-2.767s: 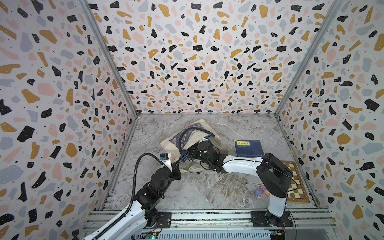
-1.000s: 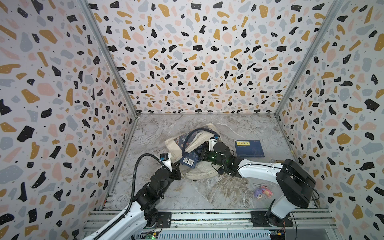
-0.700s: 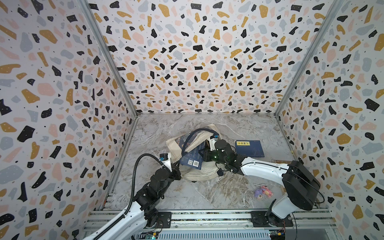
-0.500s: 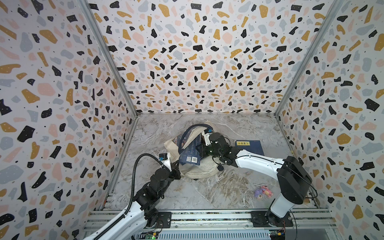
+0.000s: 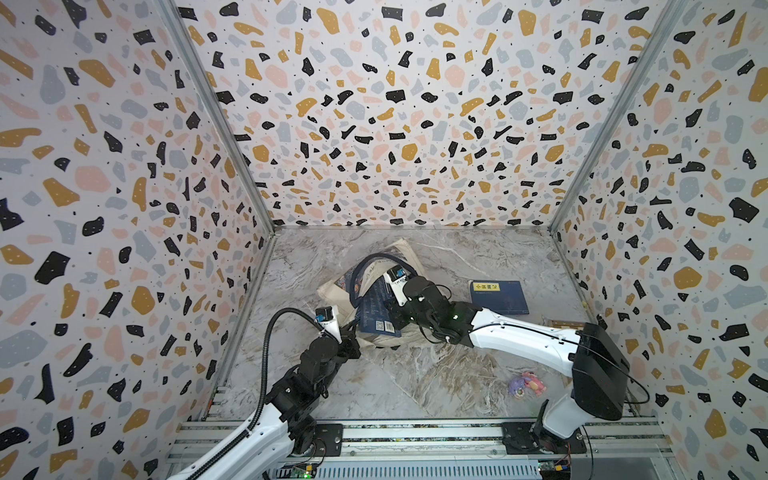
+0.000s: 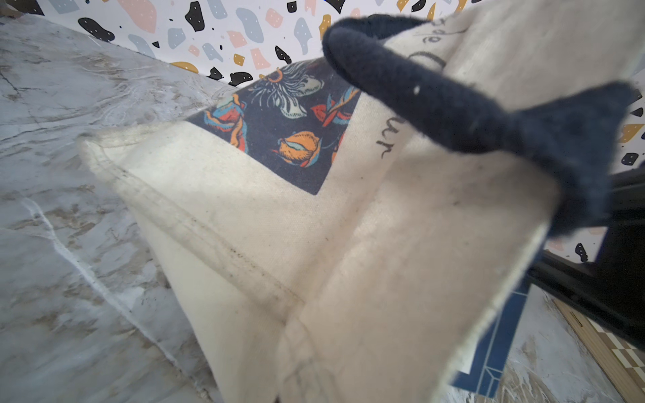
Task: Take out the books from the canvas bag
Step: Pick up the book from the canvas bag, then place the book on the book.
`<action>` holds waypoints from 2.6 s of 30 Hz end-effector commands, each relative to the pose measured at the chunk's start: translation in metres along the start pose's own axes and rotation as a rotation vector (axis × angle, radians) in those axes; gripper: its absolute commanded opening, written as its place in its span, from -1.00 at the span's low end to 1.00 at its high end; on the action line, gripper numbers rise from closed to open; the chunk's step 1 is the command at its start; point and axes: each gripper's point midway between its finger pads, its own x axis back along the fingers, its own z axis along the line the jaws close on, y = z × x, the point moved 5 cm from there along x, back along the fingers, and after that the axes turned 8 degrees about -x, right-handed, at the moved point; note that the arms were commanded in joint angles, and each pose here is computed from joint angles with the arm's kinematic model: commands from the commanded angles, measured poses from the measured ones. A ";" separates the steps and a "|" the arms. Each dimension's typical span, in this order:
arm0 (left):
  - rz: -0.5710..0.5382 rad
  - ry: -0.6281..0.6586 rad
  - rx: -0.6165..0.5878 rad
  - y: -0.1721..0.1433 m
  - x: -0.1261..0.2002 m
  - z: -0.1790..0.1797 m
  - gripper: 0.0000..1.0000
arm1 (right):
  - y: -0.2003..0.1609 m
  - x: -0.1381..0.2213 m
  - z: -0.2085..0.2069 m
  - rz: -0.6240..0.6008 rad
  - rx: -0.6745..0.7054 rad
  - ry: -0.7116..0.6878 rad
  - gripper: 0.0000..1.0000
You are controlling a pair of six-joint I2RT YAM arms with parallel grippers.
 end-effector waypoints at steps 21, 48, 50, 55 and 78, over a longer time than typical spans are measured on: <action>-0.002 0.025 0.011 0.005 -0.001 0.000 -1.00 | 0.066 0.205 -0.032 -0.668 -0.148 0.186 -1.00; -0.002 0.028 0.011 0.006 -0.001 0.001 -1.00 | -0.060 0.163 -0.276 -0.766 -1.322 -0.380 -1.00; -0.001 0.028 0.010 0.005 -0.001 0.001 -1.00 | -0.071 0.156 -0.284 -0.762 -1.352 -0.410 -1.00; -0.003 0.030 0.010 0.006 -0.001 0.001 -1.00 | -0.091 0.144 -0.298 -0.766 -1.442 -0.454 -1.00; 0.000 0.035 0.003 0.005 -0.002 0.001 -1.00 | -0.109 0.096 -0.335 -0.657 -1.618 -0.534 -0.99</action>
